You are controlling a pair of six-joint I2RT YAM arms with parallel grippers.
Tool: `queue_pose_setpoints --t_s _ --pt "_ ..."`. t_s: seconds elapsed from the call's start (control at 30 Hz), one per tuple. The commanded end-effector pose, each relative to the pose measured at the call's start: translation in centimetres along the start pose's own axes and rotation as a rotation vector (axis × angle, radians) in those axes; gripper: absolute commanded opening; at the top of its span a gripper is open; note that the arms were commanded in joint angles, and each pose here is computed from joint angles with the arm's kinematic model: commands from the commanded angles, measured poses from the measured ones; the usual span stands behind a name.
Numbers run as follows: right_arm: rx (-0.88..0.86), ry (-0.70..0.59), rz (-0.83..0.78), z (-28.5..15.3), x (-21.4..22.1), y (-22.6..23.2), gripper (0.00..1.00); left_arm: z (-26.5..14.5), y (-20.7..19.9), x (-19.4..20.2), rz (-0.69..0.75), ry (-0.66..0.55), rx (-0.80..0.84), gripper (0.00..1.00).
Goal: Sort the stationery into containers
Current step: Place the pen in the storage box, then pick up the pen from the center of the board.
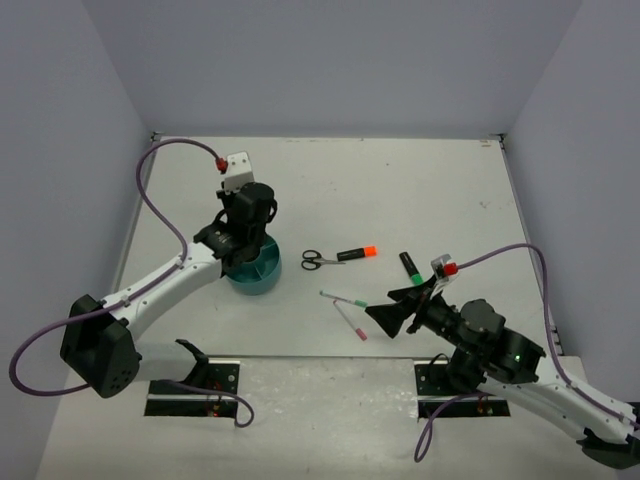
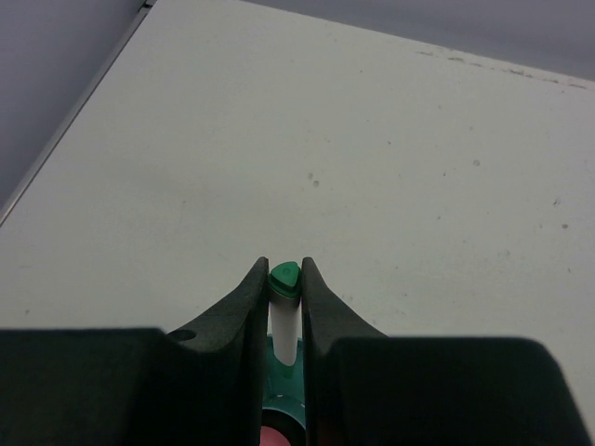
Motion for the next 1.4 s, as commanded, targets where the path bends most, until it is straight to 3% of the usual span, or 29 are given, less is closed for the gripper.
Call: queue_pose_setpoints --t_s 0.0,0.33,0.43,0.5,0.53,0.67,0.77,0.83,0.9,1.07,1.37 --pt "-0.027 -0.011 0.047 0.3 0.1 0.5 0.99 0.1 1.3 0.6 -0.076 -0.034 -0.05 0.0" --pt "0.016 0.13 -0.088 3.2 -0.4 0.9 0.99 0.3 1.0 3.2 -0.14 0.013 0.025 0.02" --pt "0.061 0.169 -0.094 4.1 0.2 0.4 0.99 0.1 0.6 3.7 -0.139 0.041 0.05 0.39" --pt "0.093 0.198 -0.099 4.7 0.8 -0.2 0.99 -0.1 0.6 3.6 -0.144 0.052 0.056 0.56" --pt "0.106 0.223 -0.109 5.0 1.4 -0.4 0.99 -0.3 0.6 3.4 -0.151 0.054 0.059 0.61" --pt "0.161 0.42 -0.176 6.4 4.5 -1.5 0.97 -1.6 0.4 1.2 -0.194 0.048 0.097 0.67" --pt "0.206 0.583 -0.214 6.9 6.8 -2.3 0.86 -3.1 -0.1 -1.3 -0.241 0.04 0.15 0.77" --pt "0.248 0.727 -0.237 7.1 9.1 -3.1 0.73 -4.4 -0.6 -2.9 -0.254 0.055 0.217 0.87" --pt "0.248 0.793 -0.237 7.7 10.1 -3.1 0.64 -5.8 -0.8 -4.7 -0.274 0.054 0.271 0.99" --pt "0.265 0.899 -0.227 8.8 12.1 -3.3 0.48 -8.7 -1.2 -7.0 -0.282 0.081 0.409 1.0" --pt "0.297 1.131 -0.226 8.8 16.0 -3.7 0.36 -11.7 -0.2 -8.7 -0.274 0.087 0.52 1.0"
Point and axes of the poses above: each gripper's point midway between its finger pads, its own z axis out along the fingers, its own y axis along the line the jaws close on, x = y × z, the point moved 2 cm from there along -z, back along the fingers, and after that the axes turned 15 degrees about -z, right-handed, at the moved point
